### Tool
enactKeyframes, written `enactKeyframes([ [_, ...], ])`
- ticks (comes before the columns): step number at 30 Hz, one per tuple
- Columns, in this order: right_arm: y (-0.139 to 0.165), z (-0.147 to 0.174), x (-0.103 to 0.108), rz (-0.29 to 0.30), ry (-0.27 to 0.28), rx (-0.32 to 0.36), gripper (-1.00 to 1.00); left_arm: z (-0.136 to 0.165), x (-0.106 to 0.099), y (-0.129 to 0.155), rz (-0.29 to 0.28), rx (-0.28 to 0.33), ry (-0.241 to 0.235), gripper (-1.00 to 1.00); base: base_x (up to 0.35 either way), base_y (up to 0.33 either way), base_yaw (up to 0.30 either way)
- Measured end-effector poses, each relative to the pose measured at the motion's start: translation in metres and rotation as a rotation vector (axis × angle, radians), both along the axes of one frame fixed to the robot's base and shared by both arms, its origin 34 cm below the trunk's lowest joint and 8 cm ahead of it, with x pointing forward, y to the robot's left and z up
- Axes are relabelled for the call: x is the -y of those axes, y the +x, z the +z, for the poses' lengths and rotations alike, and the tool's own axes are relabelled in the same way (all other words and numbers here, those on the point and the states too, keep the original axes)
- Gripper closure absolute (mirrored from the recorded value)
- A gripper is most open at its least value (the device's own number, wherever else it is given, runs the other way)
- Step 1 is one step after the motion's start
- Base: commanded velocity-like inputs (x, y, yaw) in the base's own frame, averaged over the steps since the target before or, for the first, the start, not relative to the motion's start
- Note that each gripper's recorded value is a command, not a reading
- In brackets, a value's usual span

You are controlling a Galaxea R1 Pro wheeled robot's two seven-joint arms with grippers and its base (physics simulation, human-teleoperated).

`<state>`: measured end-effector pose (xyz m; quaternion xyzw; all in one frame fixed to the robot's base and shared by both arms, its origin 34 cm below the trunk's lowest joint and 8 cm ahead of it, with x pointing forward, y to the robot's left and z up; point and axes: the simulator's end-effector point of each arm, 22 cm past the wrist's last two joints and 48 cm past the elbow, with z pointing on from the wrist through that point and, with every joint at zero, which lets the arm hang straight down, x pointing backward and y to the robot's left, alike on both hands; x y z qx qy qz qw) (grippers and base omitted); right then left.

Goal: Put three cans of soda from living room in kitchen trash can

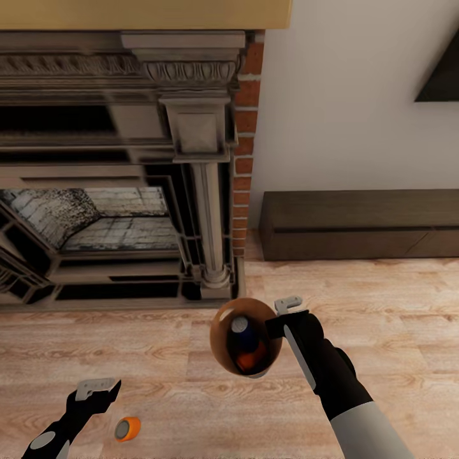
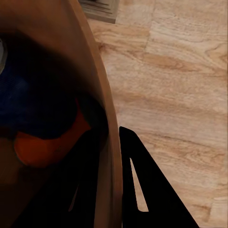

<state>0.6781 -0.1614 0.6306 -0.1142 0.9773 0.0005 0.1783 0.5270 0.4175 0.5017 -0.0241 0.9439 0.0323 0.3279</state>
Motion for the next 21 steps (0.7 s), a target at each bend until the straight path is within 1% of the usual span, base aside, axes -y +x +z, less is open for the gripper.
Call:
enactKeyframes([
  [6,-0.002,-0.015,0.0,0.0,0.0,-0.009,1.0,-0.014,0.0,-0.004,-0.001,-0.01,0.0,-1.0,0.0,0.0,0.0],
  [21,-0.008,-0.028,0.0,0.0,-0.001,-0.033,1.0,-0.023,0.0,-0.012,0.0,-0.033,0.0,-1.0,0.0,0.0,0.0],
])
